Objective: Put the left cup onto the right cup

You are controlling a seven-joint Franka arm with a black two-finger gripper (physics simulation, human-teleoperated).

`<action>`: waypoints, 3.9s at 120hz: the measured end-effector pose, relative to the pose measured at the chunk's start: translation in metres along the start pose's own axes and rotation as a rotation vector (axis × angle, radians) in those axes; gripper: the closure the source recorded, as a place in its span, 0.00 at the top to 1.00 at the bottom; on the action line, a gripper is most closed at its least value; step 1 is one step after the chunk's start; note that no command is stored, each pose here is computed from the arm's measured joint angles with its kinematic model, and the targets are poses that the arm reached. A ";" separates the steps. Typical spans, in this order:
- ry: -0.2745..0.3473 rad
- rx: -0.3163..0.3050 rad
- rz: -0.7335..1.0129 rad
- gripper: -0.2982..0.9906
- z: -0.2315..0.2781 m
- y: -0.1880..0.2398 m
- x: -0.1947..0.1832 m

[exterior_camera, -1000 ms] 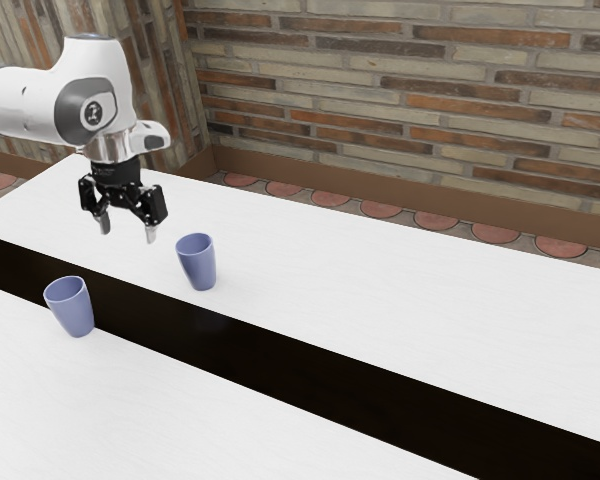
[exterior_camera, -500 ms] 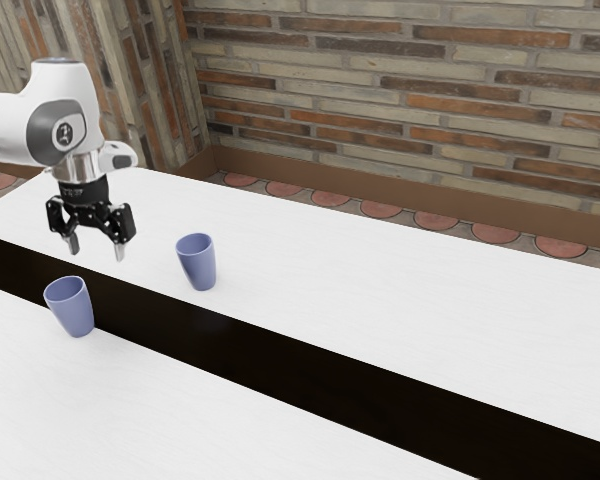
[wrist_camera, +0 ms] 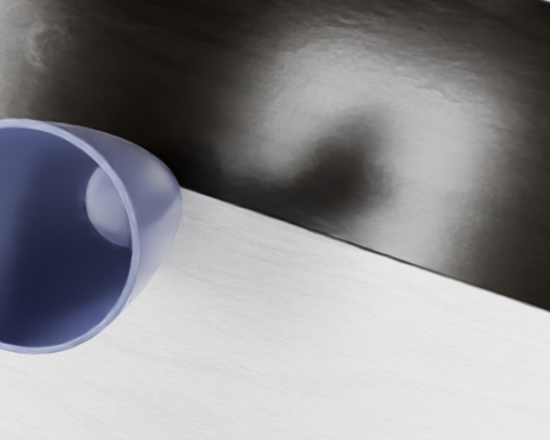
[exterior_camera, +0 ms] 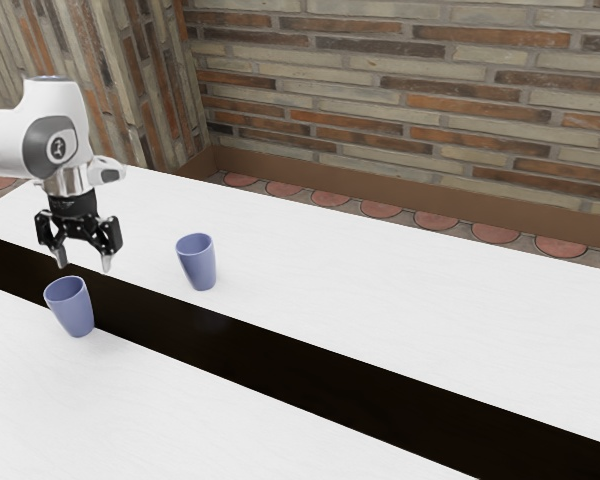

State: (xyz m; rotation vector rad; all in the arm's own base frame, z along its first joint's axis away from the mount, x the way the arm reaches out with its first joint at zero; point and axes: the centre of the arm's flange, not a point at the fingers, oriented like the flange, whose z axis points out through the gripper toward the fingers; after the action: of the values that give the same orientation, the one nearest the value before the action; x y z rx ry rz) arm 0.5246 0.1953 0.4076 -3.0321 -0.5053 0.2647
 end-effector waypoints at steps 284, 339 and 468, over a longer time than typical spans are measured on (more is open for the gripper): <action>-0.022 -0.061 0.031 0.33 0.088 -0.048 0.048; -0.016 -0.061 0.028 0.17 0.088 -0.053 0.048; 0.116 0.028 0.147 0.16 -0.038 0.004 0.057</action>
State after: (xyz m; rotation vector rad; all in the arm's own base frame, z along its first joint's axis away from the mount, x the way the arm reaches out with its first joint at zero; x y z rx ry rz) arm 0.5853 0.2087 0.4353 -3.0384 -0.2693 0.0998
